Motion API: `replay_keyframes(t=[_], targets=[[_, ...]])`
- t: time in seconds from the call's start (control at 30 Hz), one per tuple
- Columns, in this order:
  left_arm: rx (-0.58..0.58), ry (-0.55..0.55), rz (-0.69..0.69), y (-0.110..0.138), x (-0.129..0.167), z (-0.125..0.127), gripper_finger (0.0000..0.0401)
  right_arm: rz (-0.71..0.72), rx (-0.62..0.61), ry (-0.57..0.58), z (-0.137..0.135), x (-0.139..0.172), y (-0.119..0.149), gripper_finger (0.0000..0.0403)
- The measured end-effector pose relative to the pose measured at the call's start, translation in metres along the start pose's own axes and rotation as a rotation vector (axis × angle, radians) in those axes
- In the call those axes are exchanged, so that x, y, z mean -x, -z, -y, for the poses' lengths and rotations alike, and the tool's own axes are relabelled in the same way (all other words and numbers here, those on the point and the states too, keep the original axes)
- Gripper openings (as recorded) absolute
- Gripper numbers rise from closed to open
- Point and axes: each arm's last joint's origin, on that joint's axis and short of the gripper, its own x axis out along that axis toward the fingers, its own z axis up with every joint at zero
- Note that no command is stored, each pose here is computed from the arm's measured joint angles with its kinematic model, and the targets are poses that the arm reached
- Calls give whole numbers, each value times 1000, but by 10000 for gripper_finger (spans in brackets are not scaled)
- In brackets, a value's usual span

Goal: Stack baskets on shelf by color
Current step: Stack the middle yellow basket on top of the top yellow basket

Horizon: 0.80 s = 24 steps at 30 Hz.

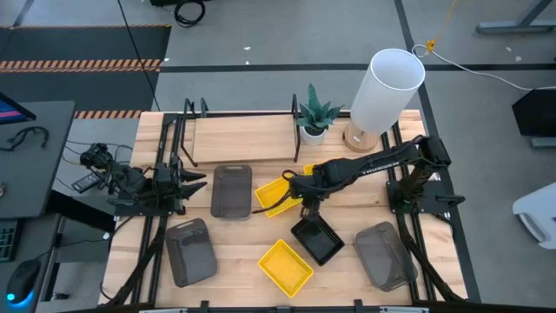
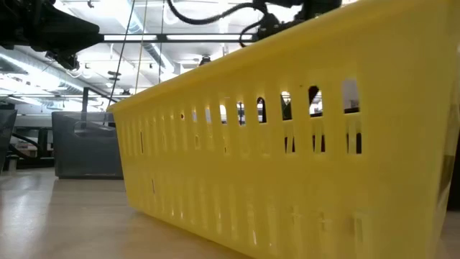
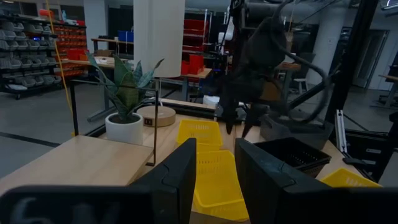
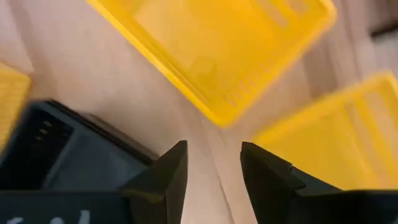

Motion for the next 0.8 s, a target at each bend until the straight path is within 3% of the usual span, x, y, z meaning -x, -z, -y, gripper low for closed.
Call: replay_keyframes(t=[0.23, 0.37, 0.6, 0.8], targets=[[0, 0, 0, 0, 0, 0, 117, 183, 299, -58, -22, -30, -23, 160], [0, 0, 0, 0, 0, 0, 117, 202, 453, -49, -29, -50, -27, 160], [0, 0, 0, 0, 0, 0, 117, 151, 501, -21, -29, -77, -27, 145], [0, 0, 0, 0, 0, 0, 117, 178, 527, -19, -30, -79, -29, 83]])
